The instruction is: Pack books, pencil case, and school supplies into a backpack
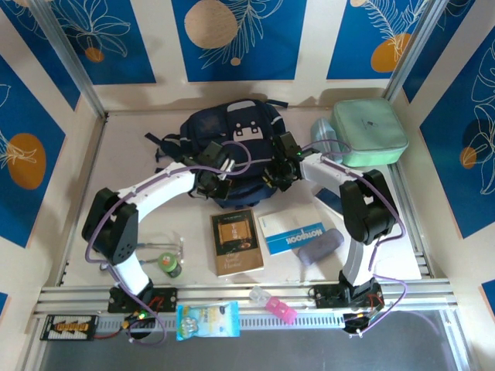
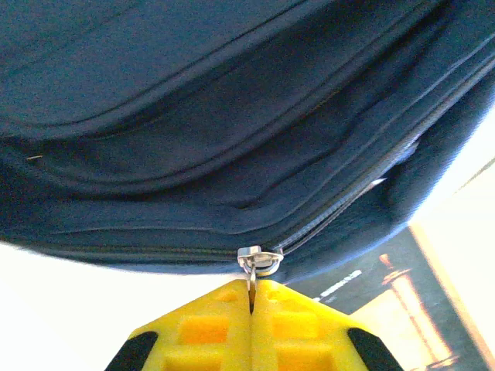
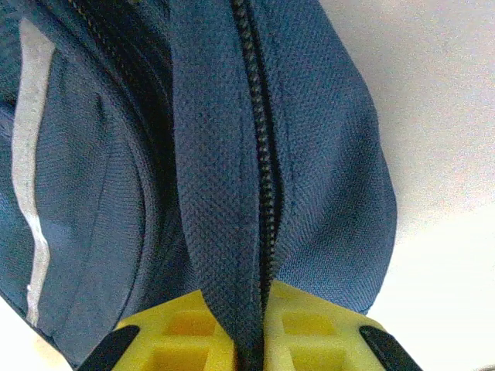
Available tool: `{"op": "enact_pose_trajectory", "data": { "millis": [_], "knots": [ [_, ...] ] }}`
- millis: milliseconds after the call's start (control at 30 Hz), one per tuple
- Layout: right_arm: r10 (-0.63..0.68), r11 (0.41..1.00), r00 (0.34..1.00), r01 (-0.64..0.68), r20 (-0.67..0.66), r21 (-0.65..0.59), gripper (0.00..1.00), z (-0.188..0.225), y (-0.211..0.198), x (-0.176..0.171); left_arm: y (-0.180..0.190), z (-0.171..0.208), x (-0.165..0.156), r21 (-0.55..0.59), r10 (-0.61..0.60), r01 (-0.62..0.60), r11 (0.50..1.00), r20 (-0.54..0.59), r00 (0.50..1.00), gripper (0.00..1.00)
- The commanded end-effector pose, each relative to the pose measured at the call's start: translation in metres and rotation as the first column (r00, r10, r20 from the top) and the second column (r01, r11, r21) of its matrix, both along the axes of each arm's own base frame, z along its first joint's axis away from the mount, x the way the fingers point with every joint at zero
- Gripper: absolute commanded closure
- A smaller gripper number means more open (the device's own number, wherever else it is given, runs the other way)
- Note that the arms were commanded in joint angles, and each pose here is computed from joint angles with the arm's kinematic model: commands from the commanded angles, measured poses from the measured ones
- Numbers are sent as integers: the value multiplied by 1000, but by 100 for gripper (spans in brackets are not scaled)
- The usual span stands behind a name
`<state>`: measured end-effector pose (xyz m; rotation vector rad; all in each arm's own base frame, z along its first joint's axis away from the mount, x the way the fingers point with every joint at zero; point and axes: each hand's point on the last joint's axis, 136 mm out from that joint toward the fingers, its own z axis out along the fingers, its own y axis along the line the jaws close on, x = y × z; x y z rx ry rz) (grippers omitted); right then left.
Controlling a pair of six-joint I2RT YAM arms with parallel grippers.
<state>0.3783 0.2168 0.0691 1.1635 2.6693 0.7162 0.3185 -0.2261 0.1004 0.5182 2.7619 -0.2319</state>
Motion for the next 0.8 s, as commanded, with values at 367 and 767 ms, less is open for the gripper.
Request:
{"op": "enact_pose_trajectory", "data": {
  "millis": [367,767],
  "knots": [
    [19,997,984,-6,179,-73,87,41,-33,26,105,-17,44,261,117,-133,956,76,990,100],
    [88,991,973,-64,212,-119,91,38,-42,36,121,-37,95,233,32,-54,971,98,995,100]
  ]
}}
